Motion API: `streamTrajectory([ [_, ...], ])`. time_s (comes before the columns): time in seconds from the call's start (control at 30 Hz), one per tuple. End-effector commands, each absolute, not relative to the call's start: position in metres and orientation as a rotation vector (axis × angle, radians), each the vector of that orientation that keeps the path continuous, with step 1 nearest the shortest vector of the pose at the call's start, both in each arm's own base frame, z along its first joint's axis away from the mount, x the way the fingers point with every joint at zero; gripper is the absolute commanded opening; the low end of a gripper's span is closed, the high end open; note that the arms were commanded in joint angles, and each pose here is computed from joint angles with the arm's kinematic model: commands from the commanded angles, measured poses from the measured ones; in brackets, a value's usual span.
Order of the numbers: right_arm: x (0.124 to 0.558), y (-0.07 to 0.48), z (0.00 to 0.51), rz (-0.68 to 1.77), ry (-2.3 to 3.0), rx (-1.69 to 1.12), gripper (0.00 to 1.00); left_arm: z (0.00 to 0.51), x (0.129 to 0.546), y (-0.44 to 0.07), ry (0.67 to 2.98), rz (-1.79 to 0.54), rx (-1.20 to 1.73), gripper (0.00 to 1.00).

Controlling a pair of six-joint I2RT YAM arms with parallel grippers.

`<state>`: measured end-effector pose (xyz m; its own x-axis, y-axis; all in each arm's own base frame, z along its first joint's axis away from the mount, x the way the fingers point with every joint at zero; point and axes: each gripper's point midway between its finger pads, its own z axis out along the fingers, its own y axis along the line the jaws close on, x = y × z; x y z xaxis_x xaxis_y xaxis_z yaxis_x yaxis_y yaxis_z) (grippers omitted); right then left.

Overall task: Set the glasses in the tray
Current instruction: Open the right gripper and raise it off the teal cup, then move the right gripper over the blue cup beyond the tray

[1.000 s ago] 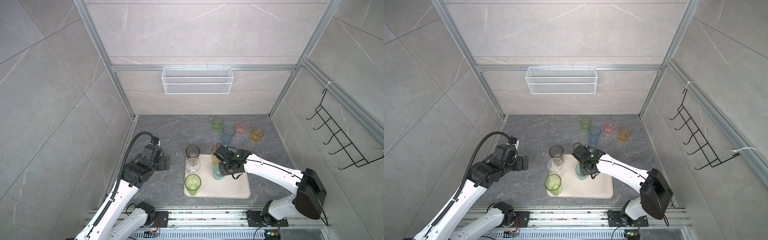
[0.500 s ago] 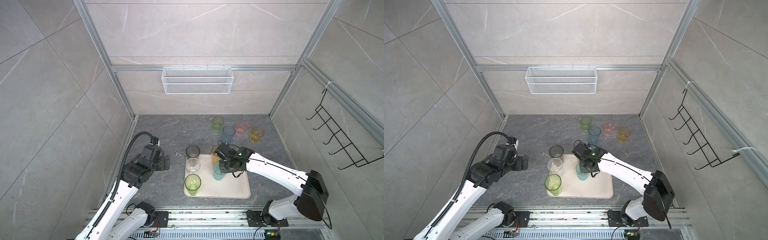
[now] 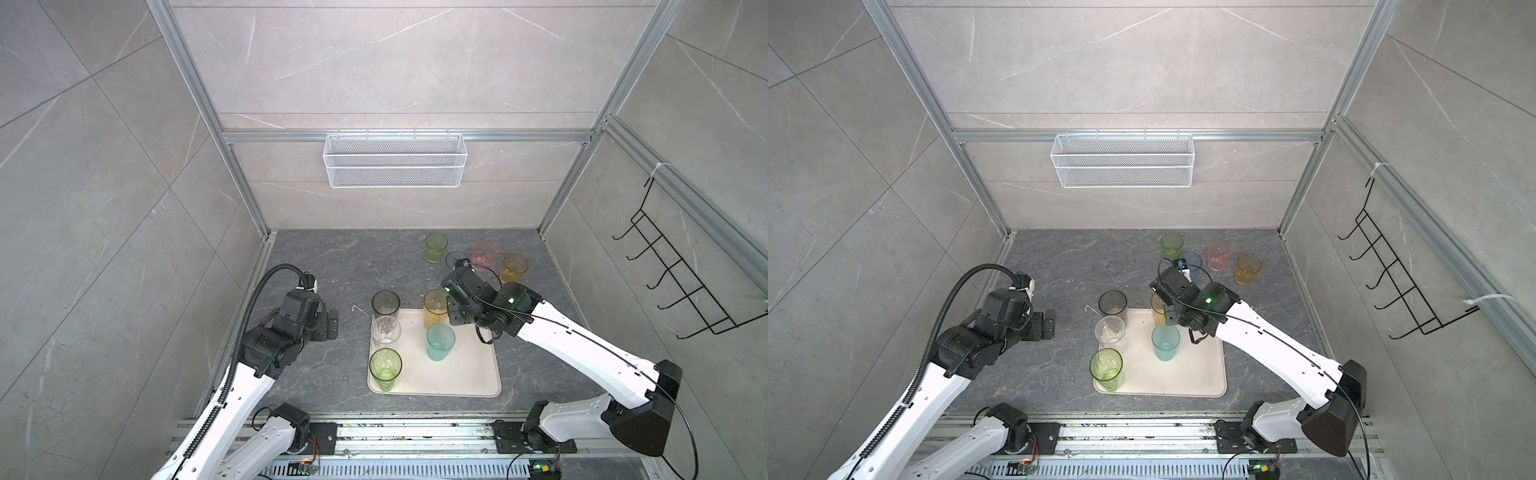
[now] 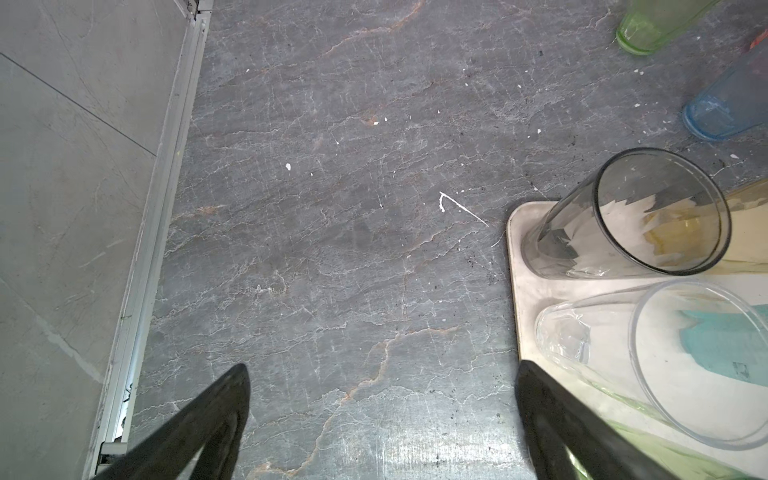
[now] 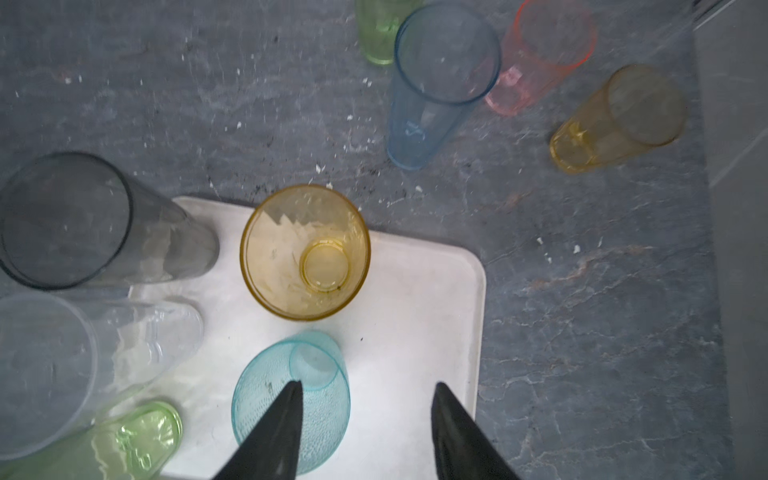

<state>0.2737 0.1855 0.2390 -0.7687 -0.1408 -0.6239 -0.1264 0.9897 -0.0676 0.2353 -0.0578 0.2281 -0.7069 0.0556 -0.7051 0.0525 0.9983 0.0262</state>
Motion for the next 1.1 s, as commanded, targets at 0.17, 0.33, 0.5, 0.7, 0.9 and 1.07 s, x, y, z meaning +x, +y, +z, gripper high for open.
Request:
streamTrajectory([
  [0.17,0.324,0.162,0.290,-0.142,2.288,-0.121,0.60,0.249,0.238,-0.063,2.243,-0.075,0.076,0.99],
  [0.33,0.357,0.150,0.288,-0.065,2.308,-0.038,0.60,0.250,0.240,-0.063,2.226,-0.069,0.080,0.99],
  [0.5,0.388,0.142,0.266,-0.033,2.374,0.019,0.60,0.249,0.243,-0.063,2.228,-0.058,0.085,0.99],
  [0.7,0.418,0.130,0.236,-0.009,2.440,0.096,0.60,0.243,0.248,-0.064,2.248,-0.034,0.093,0.99],
  [0.9,0.444,0.122,0.208,0.021,2.497,0.158,0.60,0.243,0.253,-0.054,2.252,0.059,0.076,0.99],
  [1.07,0.456,0.117,0.187,0.041,2.540,0.199,0.60,0.242,0.254,-0.054,2.248,0.060,0.077,0.99],
])
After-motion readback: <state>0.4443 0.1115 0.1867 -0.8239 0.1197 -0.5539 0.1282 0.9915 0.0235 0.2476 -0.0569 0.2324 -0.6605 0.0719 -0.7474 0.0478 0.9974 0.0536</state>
